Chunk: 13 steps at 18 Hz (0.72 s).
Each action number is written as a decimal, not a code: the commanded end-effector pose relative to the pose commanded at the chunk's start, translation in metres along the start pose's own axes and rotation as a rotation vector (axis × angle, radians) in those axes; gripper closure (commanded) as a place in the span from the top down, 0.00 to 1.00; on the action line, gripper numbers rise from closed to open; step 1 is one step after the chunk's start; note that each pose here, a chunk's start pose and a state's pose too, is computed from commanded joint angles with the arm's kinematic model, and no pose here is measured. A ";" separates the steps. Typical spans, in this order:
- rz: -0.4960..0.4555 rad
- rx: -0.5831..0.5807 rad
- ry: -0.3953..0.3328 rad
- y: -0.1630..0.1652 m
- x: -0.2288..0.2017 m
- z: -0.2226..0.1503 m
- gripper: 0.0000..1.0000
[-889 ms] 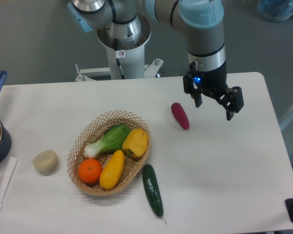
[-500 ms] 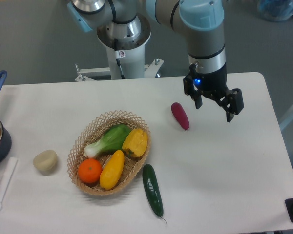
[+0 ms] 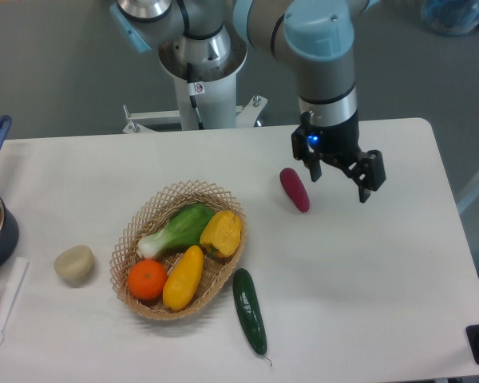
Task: Pick up the mango from the basket
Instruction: 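Move the open gripper over the wicker basket toward the yellow mango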
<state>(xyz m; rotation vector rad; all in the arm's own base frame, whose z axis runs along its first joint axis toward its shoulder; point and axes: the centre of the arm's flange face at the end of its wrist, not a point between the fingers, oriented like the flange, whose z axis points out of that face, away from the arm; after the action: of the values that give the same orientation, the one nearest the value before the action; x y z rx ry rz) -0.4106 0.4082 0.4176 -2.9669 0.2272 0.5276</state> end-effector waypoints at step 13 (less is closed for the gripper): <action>-0.374 0.036 0.134 -0.100 0.083 0.035 1.00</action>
<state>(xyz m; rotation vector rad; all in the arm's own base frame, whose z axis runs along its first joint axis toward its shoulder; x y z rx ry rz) -0.3287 0.5005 0.3650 -2.9062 -0.2993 0.2754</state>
